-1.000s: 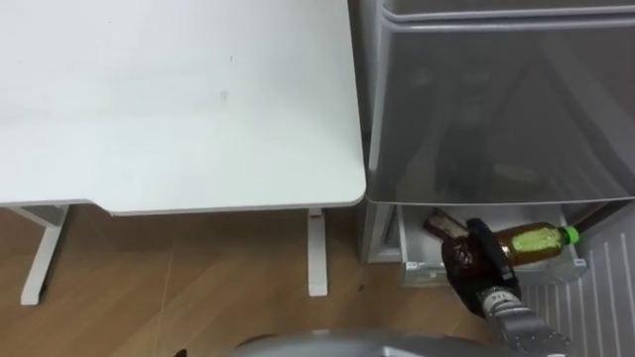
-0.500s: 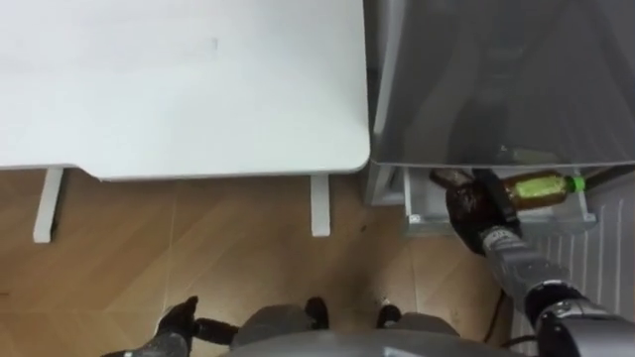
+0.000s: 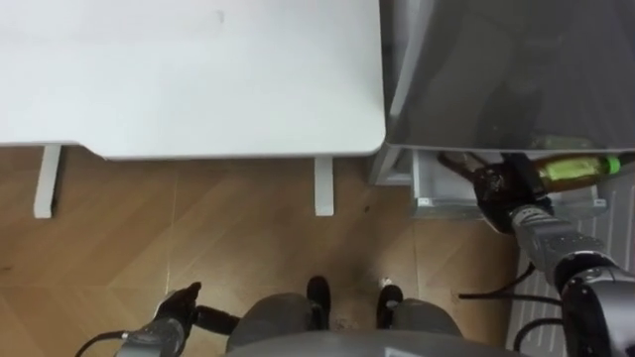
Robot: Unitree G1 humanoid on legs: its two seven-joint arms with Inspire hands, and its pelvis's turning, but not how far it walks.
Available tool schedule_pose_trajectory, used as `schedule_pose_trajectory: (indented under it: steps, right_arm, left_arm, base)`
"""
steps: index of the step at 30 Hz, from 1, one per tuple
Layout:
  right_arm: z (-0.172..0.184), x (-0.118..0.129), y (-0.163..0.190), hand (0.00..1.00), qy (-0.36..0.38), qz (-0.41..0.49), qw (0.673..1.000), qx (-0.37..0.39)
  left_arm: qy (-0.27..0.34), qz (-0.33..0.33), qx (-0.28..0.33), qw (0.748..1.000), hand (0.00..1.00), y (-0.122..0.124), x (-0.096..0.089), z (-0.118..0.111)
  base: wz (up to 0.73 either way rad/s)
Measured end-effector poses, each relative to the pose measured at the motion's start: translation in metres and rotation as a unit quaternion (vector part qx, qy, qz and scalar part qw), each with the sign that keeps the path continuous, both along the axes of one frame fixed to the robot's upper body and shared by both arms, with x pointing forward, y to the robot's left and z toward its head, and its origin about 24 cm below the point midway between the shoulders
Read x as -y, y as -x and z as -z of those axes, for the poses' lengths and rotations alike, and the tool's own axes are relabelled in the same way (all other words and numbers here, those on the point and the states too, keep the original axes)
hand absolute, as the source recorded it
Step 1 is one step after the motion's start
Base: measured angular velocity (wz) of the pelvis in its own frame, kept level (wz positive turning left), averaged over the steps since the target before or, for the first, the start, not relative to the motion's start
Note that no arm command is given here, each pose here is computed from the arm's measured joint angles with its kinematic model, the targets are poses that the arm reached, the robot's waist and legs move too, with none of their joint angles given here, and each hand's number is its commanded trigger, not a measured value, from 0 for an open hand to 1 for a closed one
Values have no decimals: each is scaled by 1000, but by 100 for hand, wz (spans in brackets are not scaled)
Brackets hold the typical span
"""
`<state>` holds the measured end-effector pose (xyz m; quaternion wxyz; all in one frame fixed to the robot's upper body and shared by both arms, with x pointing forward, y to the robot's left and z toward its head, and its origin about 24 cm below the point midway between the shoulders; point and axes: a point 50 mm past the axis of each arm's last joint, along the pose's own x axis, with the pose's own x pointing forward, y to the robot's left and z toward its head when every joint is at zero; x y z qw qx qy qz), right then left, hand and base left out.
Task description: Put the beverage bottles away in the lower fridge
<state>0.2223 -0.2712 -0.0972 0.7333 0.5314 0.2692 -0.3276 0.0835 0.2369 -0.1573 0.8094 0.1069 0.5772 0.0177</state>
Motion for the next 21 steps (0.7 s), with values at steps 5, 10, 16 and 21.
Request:
schedule_pose_trajectory:
  steps: [5, 10, 16, 21]
  right_arm:
    - [0, 1, 1, 0, 4, -8, 1000, -11]
    - [0, 3, 2, 0, 12, -12, 1000, -17]
    - [0, 5, 2, 0, 12, -9, 1000, -23]
    - [1, 5, 3, 0, 11, -7, 1000, -26]
  left_arm:
    - [4, 2, -1, 1000, 0, -1, 1, 0]
    - [4, 3, -4, 1000, 0, 0, 1, 0]
    - [10, 5, -4, 1000, 0, -1, 1, 0]
    - [10, 7, 4, 1000, 0, -10, 2, -1]
  base:
    - [-4]
    - [0]
    - [0]
    - [2]
